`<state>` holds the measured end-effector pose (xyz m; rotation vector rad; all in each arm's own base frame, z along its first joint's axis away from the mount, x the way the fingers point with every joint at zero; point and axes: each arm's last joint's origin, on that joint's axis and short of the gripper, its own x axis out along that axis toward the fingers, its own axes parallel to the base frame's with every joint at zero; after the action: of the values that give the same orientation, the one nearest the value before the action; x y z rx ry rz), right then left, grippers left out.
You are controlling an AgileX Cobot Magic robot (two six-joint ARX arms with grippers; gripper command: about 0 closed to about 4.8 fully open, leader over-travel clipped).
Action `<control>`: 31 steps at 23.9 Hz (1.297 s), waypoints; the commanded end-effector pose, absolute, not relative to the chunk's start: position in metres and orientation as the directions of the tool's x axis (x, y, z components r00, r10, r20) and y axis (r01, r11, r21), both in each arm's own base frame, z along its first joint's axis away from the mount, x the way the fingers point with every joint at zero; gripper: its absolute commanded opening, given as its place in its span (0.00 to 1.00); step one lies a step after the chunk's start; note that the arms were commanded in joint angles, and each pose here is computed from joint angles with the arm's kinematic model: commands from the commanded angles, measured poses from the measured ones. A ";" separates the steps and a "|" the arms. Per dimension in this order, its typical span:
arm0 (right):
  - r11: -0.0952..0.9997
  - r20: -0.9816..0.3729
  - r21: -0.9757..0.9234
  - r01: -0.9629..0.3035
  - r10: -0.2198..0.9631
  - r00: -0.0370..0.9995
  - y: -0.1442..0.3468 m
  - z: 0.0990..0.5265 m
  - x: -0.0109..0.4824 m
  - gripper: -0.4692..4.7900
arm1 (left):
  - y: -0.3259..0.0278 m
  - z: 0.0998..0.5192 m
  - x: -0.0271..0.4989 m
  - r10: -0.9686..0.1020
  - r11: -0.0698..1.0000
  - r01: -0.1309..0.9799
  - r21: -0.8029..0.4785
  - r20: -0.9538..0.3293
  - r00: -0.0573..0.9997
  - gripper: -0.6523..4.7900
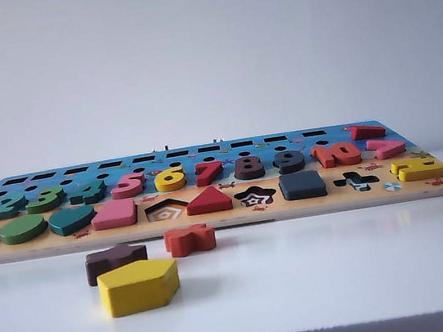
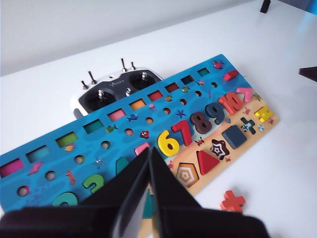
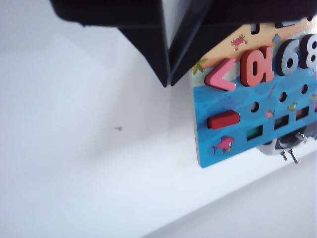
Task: Insert the cube into the slot.
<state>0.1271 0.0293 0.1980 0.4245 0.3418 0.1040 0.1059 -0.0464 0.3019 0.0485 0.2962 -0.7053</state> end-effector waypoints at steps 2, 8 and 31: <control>0.887 -0.184 0.454 -0.085 0.186 0.965 0.016 0.197 0.114 0.11 | -0.030 0.311 0.098 -0.500 0.861 0.509 -0.012 -0.207 0.841 0.15; 0.885 -0.101 0.460 -0.074 0.135 0.986 0.004 0.180 0.101 0.11 | -0.013 0.313 0.090 -0.216 0.974 0.224 0.032 -0.168 0.962 0.15; 0.990 -0.156 0.122 -0.070 0.089 0.984 0.000 0.149 0.096 0.07 | -0.006 0.161 0.092 0.031 0.997 -0.016 0.077 -0.192 0.981 0.15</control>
<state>0.0961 0.0001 0.1498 0.1204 0.1665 0.0807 0.0917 -0.0060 0.1609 0.0791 0.2118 0.0151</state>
